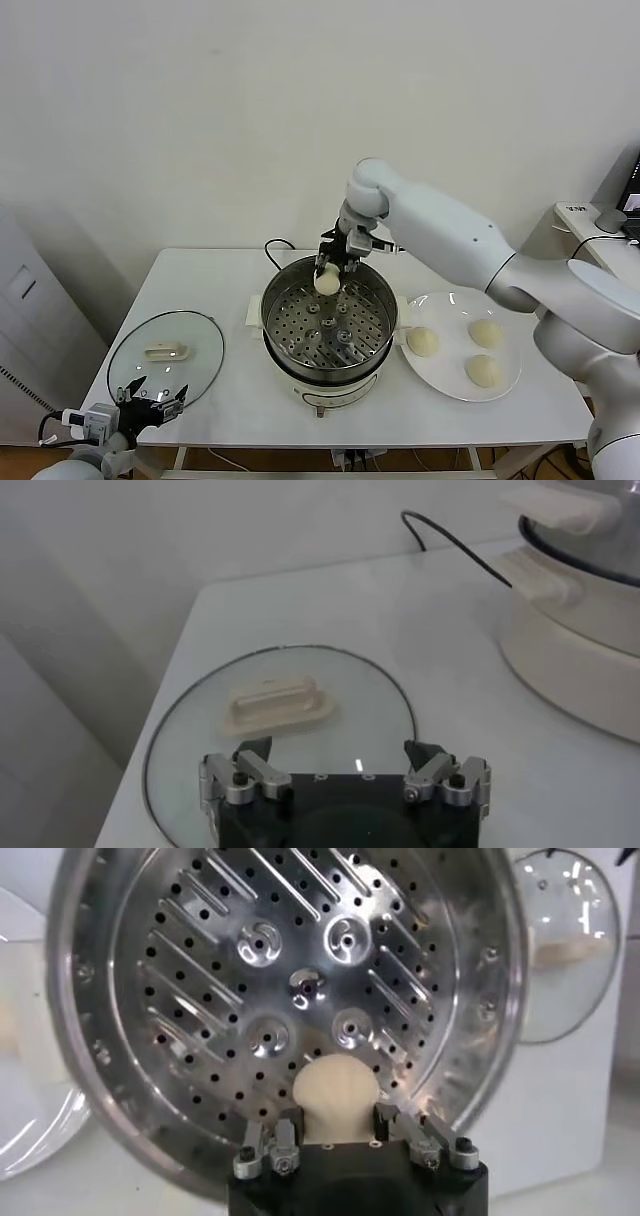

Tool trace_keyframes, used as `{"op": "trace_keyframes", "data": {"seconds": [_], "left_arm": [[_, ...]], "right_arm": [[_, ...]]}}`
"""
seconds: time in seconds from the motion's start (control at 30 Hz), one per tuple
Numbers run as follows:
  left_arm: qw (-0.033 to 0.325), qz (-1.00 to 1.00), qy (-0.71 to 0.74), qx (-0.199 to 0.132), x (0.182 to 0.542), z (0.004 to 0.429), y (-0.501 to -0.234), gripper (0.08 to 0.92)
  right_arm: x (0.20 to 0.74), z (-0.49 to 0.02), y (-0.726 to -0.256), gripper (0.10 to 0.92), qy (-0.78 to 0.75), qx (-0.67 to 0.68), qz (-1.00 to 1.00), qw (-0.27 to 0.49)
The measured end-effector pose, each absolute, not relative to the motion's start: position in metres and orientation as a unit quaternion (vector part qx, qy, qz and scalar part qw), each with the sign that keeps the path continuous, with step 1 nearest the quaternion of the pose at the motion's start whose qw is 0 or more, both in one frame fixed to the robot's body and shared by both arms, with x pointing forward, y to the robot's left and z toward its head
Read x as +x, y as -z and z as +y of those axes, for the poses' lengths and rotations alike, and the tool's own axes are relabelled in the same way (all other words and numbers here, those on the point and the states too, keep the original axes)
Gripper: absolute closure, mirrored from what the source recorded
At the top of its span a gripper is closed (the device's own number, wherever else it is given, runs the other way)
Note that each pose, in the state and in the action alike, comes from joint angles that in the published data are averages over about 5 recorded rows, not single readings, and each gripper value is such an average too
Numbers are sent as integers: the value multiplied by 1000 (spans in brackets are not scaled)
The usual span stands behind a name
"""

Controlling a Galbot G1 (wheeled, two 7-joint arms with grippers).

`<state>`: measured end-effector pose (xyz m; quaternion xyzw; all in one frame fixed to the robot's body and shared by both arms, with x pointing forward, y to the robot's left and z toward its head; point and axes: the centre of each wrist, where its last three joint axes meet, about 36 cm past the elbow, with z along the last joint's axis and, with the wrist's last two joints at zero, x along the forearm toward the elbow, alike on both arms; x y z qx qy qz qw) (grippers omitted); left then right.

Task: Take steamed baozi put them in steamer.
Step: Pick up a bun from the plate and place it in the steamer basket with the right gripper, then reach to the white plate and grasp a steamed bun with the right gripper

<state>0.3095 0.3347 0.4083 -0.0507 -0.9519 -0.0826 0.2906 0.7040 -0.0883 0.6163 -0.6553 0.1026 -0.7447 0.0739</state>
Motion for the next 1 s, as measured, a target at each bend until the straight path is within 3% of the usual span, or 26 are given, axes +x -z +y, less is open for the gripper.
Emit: {"op": "trace_keyframes", "data": {"seconds": [0.27,0.67,1.0], "left_arm": [[290,-952,83,-49,310,335,-409,177],[288,-953,83,-48,311,336,-410,177],[287,-953,83,-47,311,335,-412,177]], "right_arm": [[700,-84,-600,545,748,-654,94,69],[702,-89,-603,230,747,-654,99,68],[720,-128,-660,200,733,-662,142,60]]}}
